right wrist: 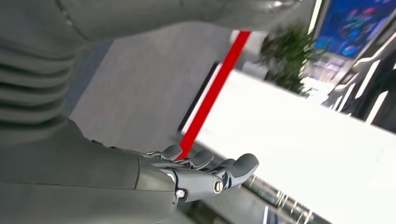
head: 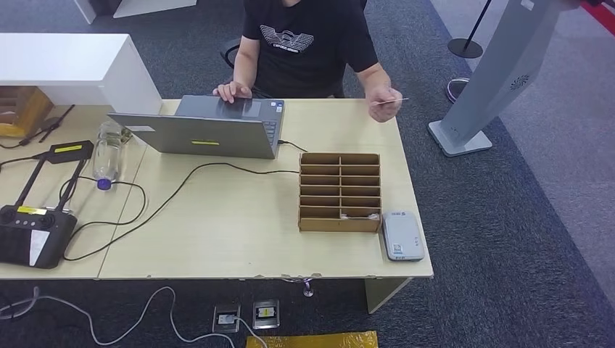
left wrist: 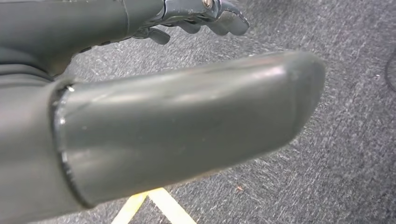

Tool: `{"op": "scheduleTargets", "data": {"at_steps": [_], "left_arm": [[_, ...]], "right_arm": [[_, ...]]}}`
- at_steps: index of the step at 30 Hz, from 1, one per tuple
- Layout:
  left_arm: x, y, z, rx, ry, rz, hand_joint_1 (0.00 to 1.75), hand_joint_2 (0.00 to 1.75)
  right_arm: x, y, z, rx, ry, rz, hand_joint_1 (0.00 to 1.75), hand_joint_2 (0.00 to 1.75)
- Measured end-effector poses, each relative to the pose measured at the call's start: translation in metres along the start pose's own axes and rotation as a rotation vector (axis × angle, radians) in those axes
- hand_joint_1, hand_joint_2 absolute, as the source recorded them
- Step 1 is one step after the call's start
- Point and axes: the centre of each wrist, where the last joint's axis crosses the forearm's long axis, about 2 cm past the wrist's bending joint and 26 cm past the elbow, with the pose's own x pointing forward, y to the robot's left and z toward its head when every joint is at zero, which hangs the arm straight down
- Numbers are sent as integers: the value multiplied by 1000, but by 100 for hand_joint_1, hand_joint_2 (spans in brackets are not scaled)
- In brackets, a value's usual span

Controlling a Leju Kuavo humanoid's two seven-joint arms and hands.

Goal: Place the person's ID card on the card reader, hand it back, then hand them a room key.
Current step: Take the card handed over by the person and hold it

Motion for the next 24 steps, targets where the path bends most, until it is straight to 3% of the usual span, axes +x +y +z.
{"op": "scheduleTargets", "data": {"at_steps": [3,5,8,11,14,17,24], "left_arm": [[2,4,-2,0,-13,-2,0,0],[5,4,-3,1,-20,-1,0,0],[8,3,-2,-8,-35,-3,0,0],[12,0,-1,-35,-55,-3,0,0],[11,-1,-1,-55,-63,-6,0,0],[6,2,-2,-58,-67,-11,0,0],[3,5,-3,-49,-65,-2,0,0]], "right_arm": [[26,13,-58,19,-117,-213,0,175],[56,34,-102,42,-241,-346,0,175],[130,73,-165,124,-507,-436,0,175],[211,103,-214,285,-740,-344,0,175],[266,136,-225,466,-815,-233,0,175],[301,159,-220,597,-824,-162,0,175],[317,202,-182,855,-860,63,0,175]]}}
